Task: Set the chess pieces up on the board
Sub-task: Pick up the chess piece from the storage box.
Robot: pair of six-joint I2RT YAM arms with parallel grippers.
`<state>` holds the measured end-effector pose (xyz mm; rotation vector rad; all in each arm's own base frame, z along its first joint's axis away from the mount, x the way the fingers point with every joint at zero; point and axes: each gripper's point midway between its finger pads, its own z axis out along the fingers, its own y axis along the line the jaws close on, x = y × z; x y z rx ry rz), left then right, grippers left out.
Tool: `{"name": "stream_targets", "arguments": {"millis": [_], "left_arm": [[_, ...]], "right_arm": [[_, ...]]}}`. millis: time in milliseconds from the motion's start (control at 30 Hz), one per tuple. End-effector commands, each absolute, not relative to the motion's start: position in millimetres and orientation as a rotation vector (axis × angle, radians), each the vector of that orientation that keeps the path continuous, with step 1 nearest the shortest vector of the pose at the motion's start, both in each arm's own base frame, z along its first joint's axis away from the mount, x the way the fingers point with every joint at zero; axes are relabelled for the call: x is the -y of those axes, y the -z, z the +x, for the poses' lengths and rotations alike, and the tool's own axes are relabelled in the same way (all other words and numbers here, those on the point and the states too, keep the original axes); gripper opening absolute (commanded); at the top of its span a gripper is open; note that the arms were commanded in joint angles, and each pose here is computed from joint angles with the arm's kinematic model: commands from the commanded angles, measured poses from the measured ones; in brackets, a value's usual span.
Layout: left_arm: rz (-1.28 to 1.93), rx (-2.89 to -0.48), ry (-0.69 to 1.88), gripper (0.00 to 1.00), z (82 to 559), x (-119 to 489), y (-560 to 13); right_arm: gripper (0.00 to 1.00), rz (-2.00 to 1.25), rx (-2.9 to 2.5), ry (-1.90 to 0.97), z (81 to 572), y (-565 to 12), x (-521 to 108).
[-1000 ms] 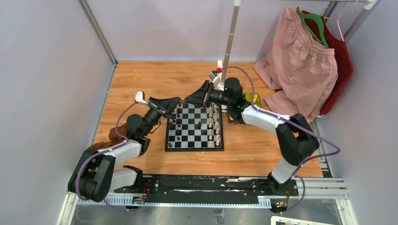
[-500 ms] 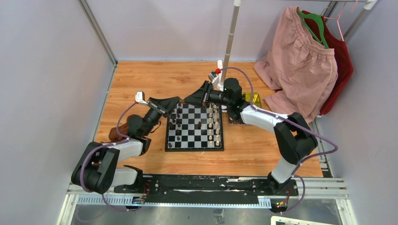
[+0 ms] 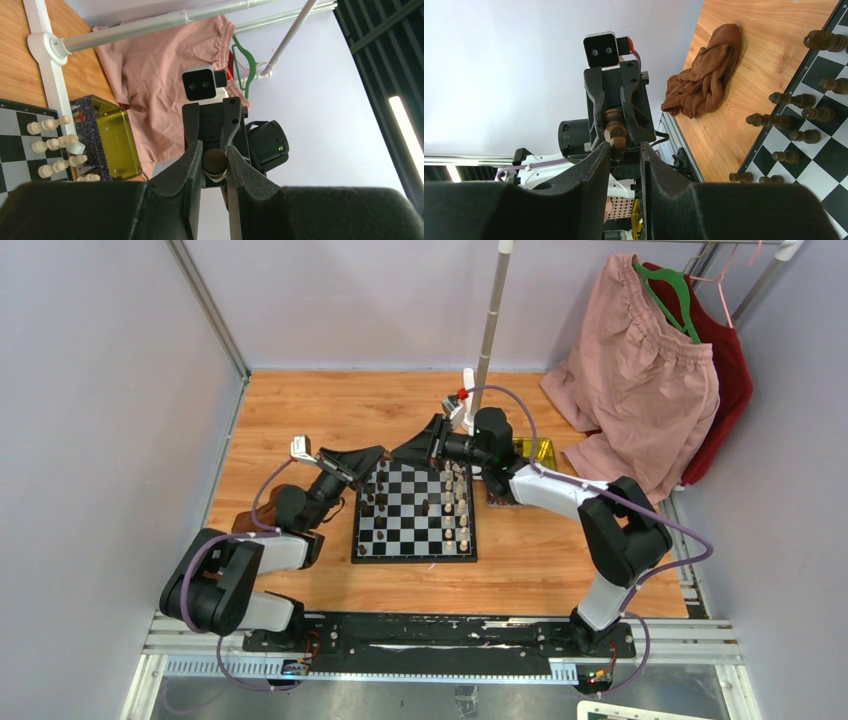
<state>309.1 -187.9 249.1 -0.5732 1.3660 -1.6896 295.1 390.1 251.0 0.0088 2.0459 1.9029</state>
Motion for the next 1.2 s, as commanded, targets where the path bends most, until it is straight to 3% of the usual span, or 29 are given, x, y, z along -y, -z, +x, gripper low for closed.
{"name": "stream_targets", "arguments": {"millis": [0, 567, 833, 867, 1000, 1100, 1167], "left_arm": [[-0.530, -1.296, 1.703, 0.00, 308, 184, -264], [-0.536, -1.304, 1.699, 0.00, 312, 186, -258], [-0.530, -1.309, 1.715, 0.02, 312, 188, -256], [-0.528, -1.309, 1.717, 0.06, 312, 188, -257], [-0.539, -1.311, 1.705, 0.43, 313, 185, -257], [-0.546, -1.315, 1.677, 0.62, 314, 179, -257], [-0.555, -1.319, 1.651, 0.70, 315, 174, -258]], "right_arm": [[0.33, -0.062, -1.985, -1.951, 290, -270, -399], [0.29, -0.083, -1.988, -1.977, 285, -275, -409], [0.03, -0.087, -1.992, -1.965, 287, -274, -410], [0.00, -0.090, -1.992, -1.966, 287, -274, -411], [0.00, -0.115, -1.996, -1.959, 287, -276, -412], [0.00, -0.150, -2.004, -1.943, 287, -277, -413], [0.00, -0.175, -2.017, -1.920, 286, -277, -413]]}}
